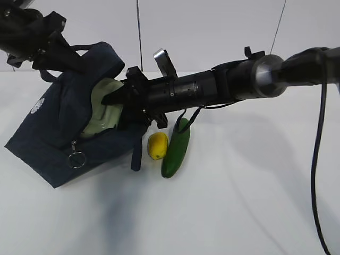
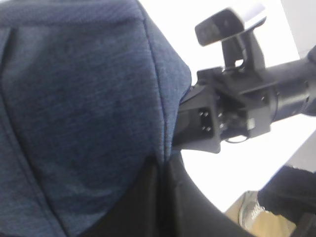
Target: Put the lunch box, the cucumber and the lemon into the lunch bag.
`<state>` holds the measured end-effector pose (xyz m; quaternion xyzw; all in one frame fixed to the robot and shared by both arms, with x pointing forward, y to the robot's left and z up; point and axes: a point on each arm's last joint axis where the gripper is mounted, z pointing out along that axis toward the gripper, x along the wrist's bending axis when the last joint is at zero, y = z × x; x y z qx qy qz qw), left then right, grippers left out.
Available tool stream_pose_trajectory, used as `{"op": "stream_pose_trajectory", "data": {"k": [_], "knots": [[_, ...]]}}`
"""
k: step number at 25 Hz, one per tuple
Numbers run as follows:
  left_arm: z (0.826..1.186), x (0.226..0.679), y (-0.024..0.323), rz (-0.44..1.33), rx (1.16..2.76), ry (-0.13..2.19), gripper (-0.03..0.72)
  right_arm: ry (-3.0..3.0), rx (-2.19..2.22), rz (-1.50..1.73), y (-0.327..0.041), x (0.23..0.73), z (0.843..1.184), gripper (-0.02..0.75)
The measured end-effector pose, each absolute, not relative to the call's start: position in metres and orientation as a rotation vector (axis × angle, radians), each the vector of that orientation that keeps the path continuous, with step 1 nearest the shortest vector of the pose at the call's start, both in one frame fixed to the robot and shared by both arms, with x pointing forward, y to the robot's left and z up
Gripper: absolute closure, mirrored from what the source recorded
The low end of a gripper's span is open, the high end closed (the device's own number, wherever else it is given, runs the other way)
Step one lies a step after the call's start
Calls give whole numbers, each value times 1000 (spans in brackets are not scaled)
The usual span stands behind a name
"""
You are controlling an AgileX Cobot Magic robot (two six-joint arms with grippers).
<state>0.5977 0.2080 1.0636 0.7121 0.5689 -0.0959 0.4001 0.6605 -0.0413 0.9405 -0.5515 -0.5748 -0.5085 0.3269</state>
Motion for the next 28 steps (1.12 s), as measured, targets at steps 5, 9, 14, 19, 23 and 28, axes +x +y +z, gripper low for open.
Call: {"op": "stream_pose_trajectory", "data": {"k": [5,9,14,19,23,28], "knots": [[1062,601,207,-220,1793,1445,696,-1515,-1442,-1336,-29,665,932,358],[1061,602,208,-203,1784,1451,696,-1515,-1422,-1337,-18,669,925,358],[1047,609,207,-241,1786,1479,696,-1508,-1441,-1318,-15,672,912,358],[1038,613,206,-265,1783,1495,696,-1496,-1463,-1292,-15,673,898,358],[1037,614,205,-264,1783,1497,696,-1480,-1474,-1281,-15,673,893,358],[1028,618,205,-276,1771,1519,696,-1474,-1474,-1280,-14,673,892,358]]}}
